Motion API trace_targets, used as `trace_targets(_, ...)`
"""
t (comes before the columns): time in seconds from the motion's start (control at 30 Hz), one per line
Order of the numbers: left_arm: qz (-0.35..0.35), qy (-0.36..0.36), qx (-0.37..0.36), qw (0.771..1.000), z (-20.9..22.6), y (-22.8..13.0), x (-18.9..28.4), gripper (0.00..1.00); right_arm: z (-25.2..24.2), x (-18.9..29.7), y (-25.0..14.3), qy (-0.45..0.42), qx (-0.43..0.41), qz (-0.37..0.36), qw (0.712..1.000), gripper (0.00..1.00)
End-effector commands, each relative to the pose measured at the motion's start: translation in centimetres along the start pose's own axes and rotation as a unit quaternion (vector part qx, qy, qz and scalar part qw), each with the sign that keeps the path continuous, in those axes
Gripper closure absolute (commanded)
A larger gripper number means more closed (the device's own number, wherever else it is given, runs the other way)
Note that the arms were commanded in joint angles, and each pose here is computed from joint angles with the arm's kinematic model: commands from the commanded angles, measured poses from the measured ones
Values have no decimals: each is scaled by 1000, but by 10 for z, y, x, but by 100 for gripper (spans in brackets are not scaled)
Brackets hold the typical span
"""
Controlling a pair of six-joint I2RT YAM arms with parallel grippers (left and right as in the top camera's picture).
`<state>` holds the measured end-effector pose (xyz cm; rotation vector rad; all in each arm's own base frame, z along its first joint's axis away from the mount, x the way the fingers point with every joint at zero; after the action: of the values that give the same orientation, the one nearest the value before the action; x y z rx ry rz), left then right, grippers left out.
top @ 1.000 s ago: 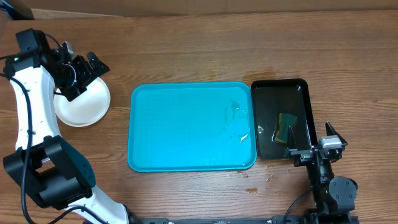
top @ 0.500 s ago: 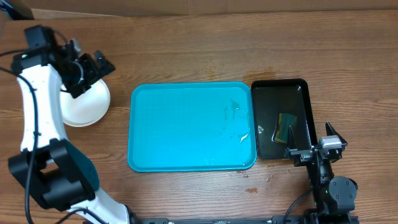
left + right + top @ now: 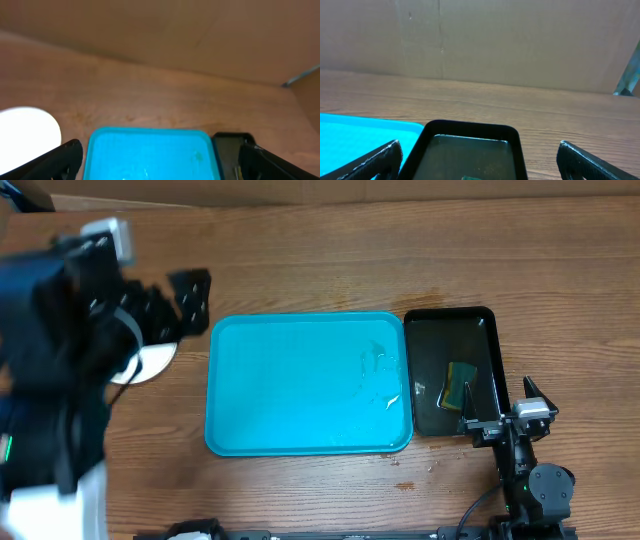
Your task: Clean dirty plates on tray and stack at the side
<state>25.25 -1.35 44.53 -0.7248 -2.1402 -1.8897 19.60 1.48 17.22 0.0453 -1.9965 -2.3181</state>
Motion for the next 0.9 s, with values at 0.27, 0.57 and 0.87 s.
trace_targets(0.27, 16, 56, -30, 998, -6, -74, 62, 0, 0, 0, -1, 1, 1, -3, 1000, 0)
trace_targets(0.57, -90, 37, -20, 995, 6, -125, 17, 0, 0, 0, -1, 1, 1, -3, 1000, 0)
trace_targets(0.87, -424, 42, -80, 901, 5, -100, 42, 0, 0, 0, -1, 1, 1, -3, 1000, 0)
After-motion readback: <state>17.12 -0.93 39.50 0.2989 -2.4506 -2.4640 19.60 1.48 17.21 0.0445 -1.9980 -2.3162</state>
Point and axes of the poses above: each gripper's point midway between its finger pads, its own x axis back along the fingers, its own z axis along the line the jaws close on, y = z × x, the point moved 5 cm from there along x, back along the fingers, and after that the axes turned 12 degrees about -x, right-handed, at the moved point
